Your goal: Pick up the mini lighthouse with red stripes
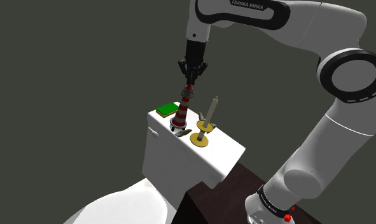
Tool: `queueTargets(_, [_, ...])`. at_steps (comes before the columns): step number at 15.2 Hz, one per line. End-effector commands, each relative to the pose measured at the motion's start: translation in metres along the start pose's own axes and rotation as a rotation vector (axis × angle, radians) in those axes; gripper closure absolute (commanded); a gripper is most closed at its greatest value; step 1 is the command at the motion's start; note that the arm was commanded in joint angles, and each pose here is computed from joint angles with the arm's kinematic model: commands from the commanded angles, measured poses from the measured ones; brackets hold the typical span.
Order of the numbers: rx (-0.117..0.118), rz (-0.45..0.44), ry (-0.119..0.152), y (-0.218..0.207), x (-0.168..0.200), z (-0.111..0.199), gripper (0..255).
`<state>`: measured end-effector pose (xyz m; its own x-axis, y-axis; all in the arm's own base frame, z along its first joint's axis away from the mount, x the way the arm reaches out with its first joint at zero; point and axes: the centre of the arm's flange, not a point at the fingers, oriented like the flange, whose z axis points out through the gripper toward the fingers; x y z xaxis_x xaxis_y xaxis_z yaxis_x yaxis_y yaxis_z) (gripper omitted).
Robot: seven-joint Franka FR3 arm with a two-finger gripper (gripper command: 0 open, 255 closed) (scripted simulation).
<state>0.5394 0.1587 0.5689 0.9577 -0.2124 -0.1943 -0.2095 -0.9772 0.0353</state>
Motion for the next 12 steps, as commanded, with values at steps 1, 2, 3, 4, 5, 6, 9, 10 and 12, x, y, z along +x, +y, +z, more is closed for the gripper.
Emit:
queueTargets(1, [0.0, 0.0, 0.0, 0.0, 0.0, 0.0, 255])
queueTargets(2, [0.0, 0.0, 0.0, 0.0, 0.0, 0.0, 255])
queueTargets(3, [0.0, 0.0, 0.0, 0.0, 0.0, 0.0, 255])
queueTargets(4, [0.0, 0.0, 0.0, 0.0, 0.0, 0.0, 255])
queueTargets(5, [0.0, 0.0, 0.0, 0.0, 0.0, 0.0, 255])
queueTargets(6, [0.0, 0.0, 0.0, 0.001, 0.0, 0.0, 255])
queueTargets(9, [0.0, 0.0, 0.0, 0.001, -0.003, -0.016, 255])
queueTargets(10, [0.0, 0.0, 0.0, 0.001, -0.004, -0.021, 255])
queueTargets(12, [0.0, 0.0, 0.0, 0.002, -0.006, -0.031, 255])
